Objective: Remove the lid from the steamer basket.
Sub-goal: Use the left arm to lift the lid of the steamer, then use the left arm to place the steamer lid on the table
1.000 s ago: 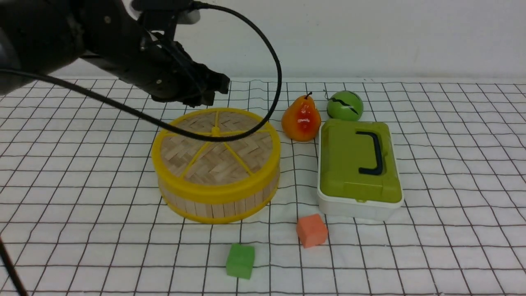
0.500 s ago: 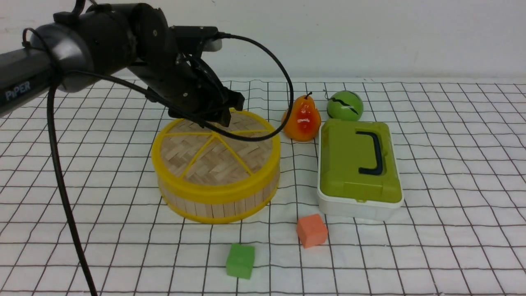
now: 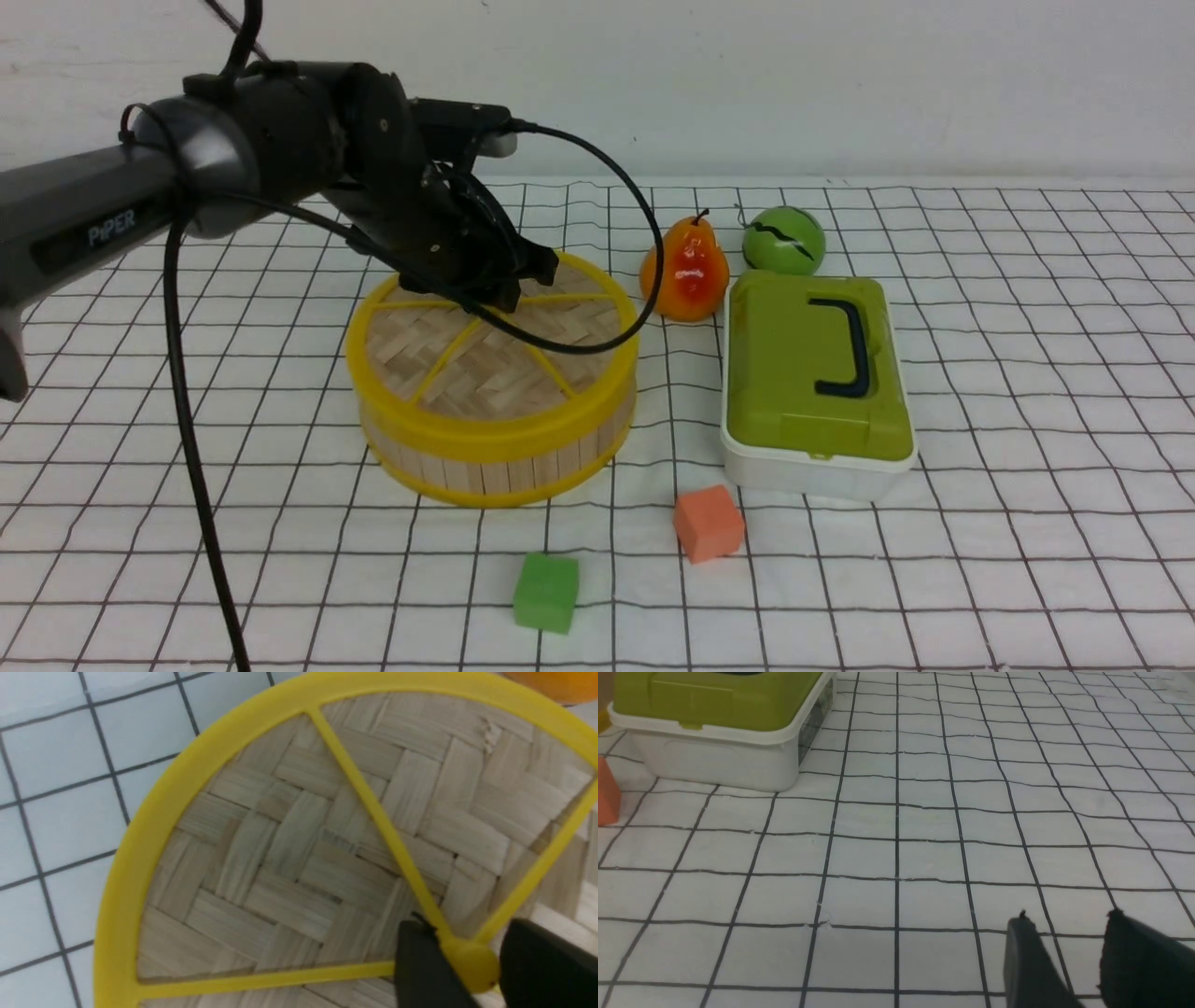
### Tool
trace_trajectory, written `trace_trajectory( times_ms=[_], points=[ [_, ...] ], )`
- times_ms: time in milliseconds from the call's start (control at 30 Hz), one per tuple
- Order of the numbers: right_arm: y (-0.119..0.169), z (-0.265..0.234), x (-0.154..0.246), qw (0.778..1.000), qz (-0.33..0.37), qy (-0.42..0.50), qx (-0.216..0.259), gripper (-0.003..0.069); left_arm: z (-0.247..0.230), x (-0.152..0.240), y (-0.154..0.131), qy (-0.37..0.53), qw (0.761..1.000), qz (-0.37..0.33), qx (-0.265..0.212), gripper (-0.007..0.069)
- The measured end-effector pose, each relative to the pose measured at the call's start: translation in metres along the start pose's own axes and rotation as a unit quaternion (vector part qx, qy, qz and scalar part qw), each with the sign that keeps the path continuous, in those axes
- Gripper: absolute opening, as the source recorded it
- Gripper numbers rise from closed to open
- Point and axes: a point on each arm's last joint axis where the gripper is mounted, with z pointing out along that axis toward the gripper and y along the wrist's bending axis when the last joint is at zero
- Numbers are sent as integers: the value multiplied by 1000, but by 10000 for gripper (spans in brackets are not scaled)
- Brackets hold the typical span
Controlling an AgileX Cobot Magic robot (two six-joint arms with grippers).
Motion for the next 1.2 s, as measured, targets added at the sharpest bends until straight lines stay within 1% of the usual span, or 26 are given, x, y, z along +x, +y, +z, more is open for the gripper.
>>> trace_trajectory(
  times_ms=[100,267,367,433,500,567,600,633,667,700,733,767,800,833,867,933,967,1000,1033,1067,1200],
  points=[
    [0,0,0,1000,0,0,0,239,-1,-1,0,-3,1000,-1,1,103],
    [0,0,0,1000,0,0,0,239,-6,-3,-1,-7,1000,0,1,103],
    [0,0,0,1000,0,0,0,239,-24,-10,-2,-20,1000,3,0,103],
    [0,0,0,1000,0,0,0,239,-51,-20,-3,-51,999,12,-5,103],
    [0,0,0,1000,0,0,0,239,-84,-30,-3,-88,996,24,-22,103],
    [0,0,0,1000,0,0,0,239,-132,-38,5,-132,989,36,-62,103],
    [0,0,0,1000,0,0,0,239,-132,-38,5,-132,989,33,-62,103],
    [0,0,0,1000,0,0,0,239,-162,-39,19,-155,983,20,-97,103],
    [0,0,0,1000,0,0,0,239,-165,-39,21,-156,982,17,-102,103],
    [0,0,0,1000,0,0,0,239,-184,-35,47,-165,976,-13,-143,103],
    [0,0,0,1000,0,0,0,239,-184,-35,47,-164,976,-15,-142,103],
    [0,0,0,1000,0,0,0,239,-185,-27,72,-154,972,-48,-170,103],
    [0,0,0,1000,0,0,0,239,-184,-22,84,-148,970,-67,-181,103],
    [0,0,0,1000,0,0,0,239,-182,-19,90,-142,969,-76,-186,103],
    [0,0,0,1000,0,0,0,239,-162,-1,118,-106,967,-114,-202,103],
    [0,0,0,1000,0,0,0,239,-137,19,142,-68,963,-149,-213,103],
    [0,0,0,1000,0,0,0,239,-124,28,150,-50,962,-164,-214,103],
    [0,0,0,1000,0,0,0,239,-123,30,151,-48,961,-165,-214,103],
    [0,0,0,1000,0,0,0,239,-97,46,163,-19,959,-187,-215,103],
    [0,0,0,1000,0,0,0,239,-87,52,168,-8,957,-193,-215,103],
    [0,0,0,1000,0,0,0,239,-47,65,177,13,955,-209,-208,103]
  ],
)
